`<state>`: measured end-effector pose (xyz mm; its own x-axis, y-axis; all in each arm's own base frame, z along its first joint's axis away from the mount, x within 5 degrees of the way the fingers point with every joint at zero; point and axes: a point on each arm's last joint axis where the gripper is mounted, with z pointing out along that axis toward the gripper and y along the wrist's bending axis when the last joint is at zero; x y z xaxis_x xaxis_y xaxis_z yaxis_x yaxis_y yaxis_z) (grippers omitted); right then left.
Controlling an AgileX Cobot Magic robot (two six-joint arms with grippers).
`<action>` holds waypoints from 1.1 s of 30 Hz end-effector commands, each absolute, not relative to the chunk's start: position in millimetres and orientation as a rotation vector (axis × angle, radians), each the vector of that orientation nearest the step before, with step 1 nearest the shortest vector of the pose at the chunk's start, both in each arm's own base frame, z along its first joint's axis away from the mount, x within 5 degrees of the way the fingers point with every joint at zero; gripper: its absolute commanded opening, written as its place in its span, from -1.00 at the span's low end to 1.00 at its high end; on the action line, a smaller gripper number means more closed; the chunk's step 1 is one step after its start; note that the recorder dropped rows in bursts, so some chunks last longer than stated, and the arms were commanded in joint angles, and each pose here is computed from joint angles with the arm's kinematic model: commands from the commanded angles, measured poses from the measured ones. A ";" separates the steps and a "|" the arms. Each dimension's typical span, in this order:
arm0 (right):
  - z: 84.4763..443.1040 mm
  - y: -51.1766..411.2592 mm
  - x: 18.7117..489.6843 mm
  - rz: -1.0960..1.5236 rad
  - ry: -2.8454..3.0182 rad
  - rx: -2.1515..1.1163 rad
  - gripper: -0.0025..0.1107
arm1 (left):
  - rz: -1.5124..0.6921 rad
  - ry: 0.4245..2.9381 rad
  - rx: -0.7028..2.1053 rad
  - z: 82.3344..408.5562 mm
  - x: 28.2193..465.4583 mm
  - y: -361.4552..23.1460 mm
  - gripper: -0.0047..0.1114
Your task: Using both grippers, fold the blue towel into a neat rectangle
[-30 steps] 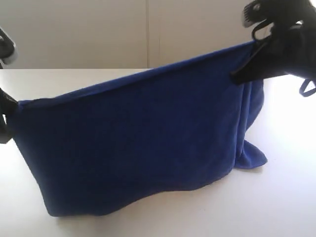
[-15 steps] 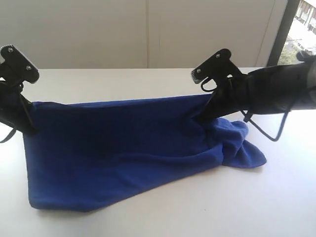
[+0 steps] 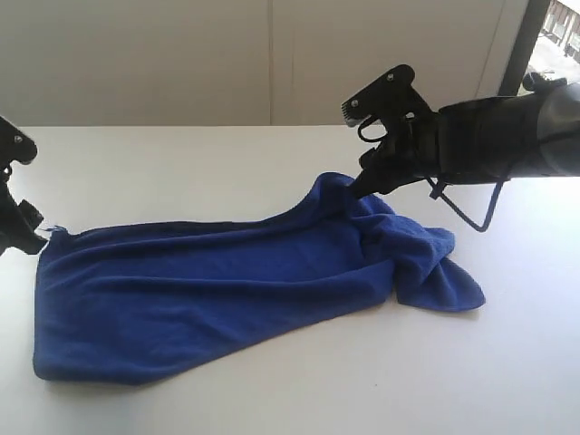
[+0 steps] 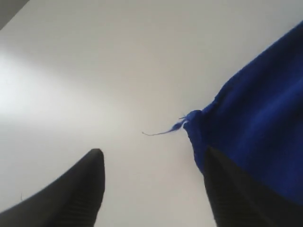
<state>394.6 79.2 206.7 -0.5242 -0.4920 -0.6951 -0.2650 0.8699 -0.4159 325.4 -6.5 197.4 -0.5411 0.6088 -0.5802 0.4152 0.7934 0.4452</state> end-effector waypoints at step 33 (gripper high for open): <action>275.1 -0.8 371.4 0.136 2.744 -0.394 -0.96 | -0.818 2.202 1.189 221.0 372.0 -256.2 -0.92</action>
<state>380.9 15.2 274.3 -0.8143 -0.2279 -0.5338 -0.3396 0.9329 0.1197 368.1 -240.2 234.1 -0.4716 0.5921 -0.6534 0.8590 0.4760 -0.1885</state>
